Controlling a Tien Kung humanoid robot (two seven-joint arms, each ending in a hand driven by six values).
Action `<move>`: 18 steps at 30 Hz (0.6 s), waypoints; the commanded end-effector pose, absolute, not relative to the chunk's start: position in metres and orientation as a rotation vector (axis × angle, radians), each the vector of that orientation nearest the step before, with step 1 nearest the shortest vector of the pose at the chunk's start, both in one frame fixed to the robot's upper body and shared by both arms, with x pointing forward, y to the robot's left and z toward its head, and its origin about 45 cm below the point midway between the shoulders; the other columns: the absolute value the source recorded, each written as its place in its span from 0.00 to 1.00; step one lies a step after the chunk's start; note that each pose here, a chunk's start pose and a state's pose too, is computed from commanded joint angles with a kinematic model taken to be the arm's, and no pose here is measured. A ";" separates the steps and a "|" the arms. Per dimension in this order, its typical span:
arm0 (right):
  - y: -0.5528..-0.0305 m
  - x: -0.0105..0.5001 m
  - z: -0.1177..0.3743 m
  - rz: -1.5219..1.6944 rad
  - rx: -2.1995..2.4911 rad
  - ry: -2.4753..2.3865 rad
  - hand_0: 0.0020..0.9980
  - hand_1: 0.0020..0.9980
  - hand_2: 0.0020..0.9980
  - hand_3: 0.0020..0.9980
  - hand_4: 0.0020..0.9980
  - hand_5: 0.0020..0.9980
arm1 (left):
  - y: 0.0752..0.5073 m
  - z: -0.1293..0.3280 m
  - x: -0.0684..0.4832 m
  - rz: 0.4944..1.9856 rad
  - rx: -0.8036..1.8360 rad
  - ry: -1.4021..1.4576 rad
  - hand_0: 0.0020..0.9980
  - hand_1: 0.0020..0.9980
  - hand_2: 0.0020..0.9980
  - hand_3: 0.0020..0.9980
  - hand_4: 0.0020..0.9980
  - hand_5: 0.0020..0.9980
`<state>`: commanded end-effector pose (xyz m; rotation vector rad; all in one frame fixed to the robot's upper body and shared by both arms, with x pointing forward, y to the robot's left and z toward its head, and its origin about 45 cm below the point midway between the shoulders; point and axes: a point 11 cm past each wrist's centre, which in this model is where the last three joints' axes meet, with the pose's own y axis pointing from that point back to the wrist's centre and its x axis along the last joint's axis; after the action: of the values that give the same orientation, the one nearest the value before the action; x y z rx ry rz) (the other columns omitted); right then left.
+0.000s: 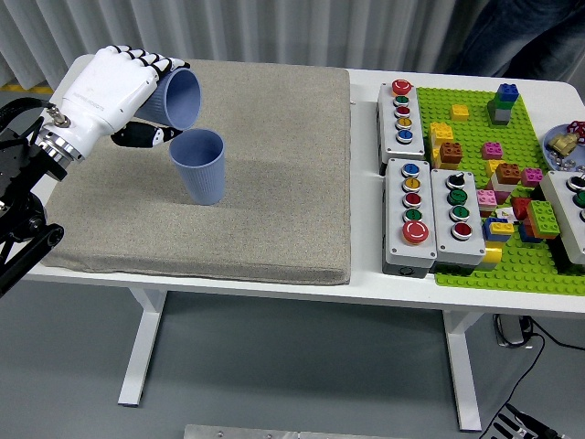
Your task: Pick cup pour cup place
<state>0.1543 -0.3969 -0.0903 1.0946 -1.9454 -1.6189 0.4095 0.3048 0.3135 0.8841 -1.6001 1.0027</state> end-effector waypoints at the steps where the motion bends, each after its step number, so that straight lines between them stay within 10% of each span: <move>1: -0.397 0.154 -0.091 -1.620 1.094 -1.944 0.76 0.68 0.70 0.61 0.20 0.26 | 0.304 0.314 0.409 1.005 0.870 -1.603 0.49 0.53 0.63 0.54 0.44 0.00; 18: -0.389 0.145 -0.095 -1.636 1.084 -1.913 0.76 0.68 0.70 0.61 0.20 0.26 | 0.344 0.282 0.427 1.370 0.466 -0.850 0.50 0.53 0.62 0.54 0.45 0.00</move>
<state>0.1454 -0.3893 -0.0953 1.0842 -1.9131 -1.6360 0.4271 0.3437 0.2820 0.4658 -0.8502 1.3702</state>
